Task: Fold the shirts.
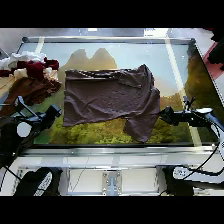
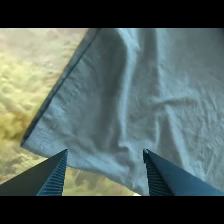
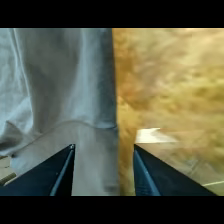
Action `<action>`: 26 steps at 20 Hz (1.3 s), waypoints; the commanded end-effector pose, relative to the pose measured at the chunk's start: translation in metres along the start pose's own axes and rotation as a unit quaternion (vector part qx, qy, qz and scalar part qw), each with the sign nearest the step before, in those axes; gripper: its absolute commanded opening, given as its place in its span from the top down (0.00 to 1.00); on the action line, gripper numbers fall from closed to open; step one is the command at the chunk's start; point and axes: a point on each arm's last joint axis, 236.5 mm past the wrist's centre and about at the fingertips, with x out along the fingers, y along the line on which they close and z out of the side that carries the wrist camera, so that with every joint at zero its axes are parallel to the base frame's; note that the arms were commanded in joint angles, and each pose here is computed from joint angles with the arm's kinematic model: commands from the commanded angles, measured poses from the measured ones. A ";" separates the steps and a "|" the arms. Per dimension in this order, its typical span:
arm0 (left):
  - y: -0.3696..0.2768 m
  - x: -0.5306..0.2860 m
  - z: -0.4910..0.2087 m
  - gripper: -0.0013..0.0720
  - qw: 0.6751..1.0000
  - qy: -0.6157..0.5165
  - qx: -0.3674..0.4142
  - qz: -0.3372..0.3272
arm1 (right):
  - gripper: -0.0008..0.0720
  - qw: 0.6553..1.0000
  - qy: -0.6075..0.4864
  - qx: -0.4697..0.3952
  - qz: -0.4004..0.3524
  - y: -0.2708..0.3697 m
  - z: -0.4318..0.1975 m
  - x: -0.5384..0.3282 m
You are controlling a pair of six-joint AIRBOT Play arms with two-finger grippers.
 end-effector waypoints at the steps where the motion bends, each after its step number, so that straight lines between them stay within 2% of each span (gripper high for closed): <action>1: -0.002 0.000 -0.004 0.24 1.000 0.008 0.001 -0.004 | 0.43 1.000 -0.022 -0.013 -0.006 0.008 0.002 0.019; 5: -0.001 0.000 -0.004 0.24 1.000 0.008 0.014 -0.004 | 0.44 0.999 -0.044 -0.020 -0.017 0.016 0.009 0.033; 6: -0.001 0.000 -0.004 0.24 1.000 0.008 0.014 -0.004 | 0.54 0.998 -0.054 -0.008 -0.017 0.016 0.014 0.032; 7: -0.001 0.000 -0.004 0.24 1.000 0.008 0.013 -0.004 | 0.79 0.998 -0.063 0.001 -0.011 0.018 0.019 0.031; 8: -0.001 0.000 -0.004 0.24 1.000 0.007 0.012 -0.004 | 0.93 0.998 -0.067 0.005 -0.004 0.021 0.021 0.030; 10: 0.007 0.000 0.002 0.24 1.000 -0.006 -0.015 0.013 | 0.94 0.998 -0.063 -0.002 0.007 0.030 0.022 0.028; 13: 0.035 0.003 0.009 0.25 0.991 -0.034 -0.118 0.059 | 0.94 0.998 -0.062 -0.015 0.023 0.045 0.025 0.021; 18: 0.050 0.040 -0.058 0.25 0.967 0.079 -0.227 0.080 | 0.94 0.996 -0.062 -0.054 0.044 0.066 0.021 0.008; 23: 0.068 0.065 -0.084 0.25 0.948 0.126 -0.265 0.125 | 0.94 0.995 -0.053 -0.063 0.057 0.073 0.015 0.006; 26: 0.063 0.077 -0.070 0.25 0.952 0.099 -0.269 0.105 | 0.94 0.994 -0.057 -0.063 0.068 0.079 0.017 0.005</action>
